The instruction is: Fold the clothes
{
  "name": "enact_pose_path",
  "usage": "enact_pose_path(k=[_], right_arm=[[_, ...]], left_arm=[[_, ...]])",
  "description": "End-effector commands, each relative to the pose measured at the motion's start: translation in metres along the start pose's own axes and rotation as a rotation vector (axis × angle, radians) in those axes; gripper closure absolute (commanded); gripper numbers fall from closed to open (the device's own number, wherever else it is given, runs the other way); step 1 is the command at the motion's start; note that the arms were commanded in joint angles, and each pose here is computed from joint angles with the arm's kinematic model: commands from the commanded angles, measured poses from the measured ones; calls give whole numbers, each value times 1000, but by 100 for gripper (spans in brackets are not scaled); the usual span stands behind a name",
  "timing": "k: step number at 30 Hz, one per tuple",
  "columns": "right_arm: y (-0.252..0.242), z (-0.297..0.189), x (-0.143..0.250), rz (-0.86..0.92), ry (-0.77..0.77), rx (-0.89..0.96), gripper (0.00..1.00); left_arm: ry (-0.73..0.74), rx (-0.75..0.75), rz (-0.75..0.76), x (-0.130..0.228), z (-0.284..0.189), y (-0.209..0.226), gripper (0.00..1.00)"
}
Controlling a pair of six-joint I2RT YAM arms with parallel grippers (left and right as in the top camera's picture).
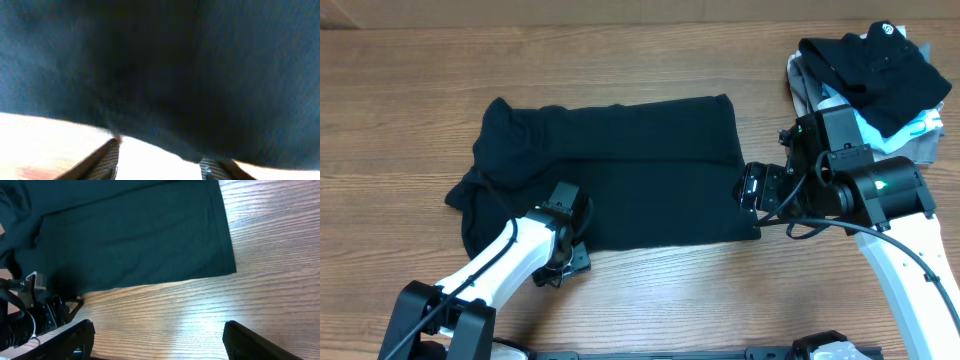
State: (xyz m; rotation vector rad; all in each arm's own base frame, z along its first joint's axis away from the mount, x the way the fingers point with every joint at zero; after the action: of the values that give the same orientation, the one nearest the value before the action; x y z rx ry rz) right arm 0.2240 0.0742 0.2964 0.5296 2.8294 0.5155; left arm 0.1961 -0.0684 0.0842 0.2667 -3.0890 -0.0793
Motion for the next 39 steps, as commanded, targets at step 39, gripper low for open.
enact_pose_path(k=[39], right_arm=[[0, 0, 0, -27, 0, -5, 14]], left_arm=[[-290, -352, 80, -74, -81, 15, 96]])
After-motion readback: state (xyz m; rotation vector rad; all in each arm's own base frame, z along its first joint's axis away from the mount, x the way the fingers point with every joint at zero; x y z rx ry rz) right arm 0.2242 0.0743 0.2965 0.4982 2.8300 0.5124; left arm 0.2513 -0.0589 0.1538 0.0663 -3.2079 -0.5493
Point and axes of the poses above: each gripper's point midway between its finger pads, its own z axis out along the fingers, its own y axis along the line the jaws close on, x = y × z, the point moved 9 cm from there along -z, back along the fingers, and after that the axes turned 11 degrees about z, right-handed, at the moved point
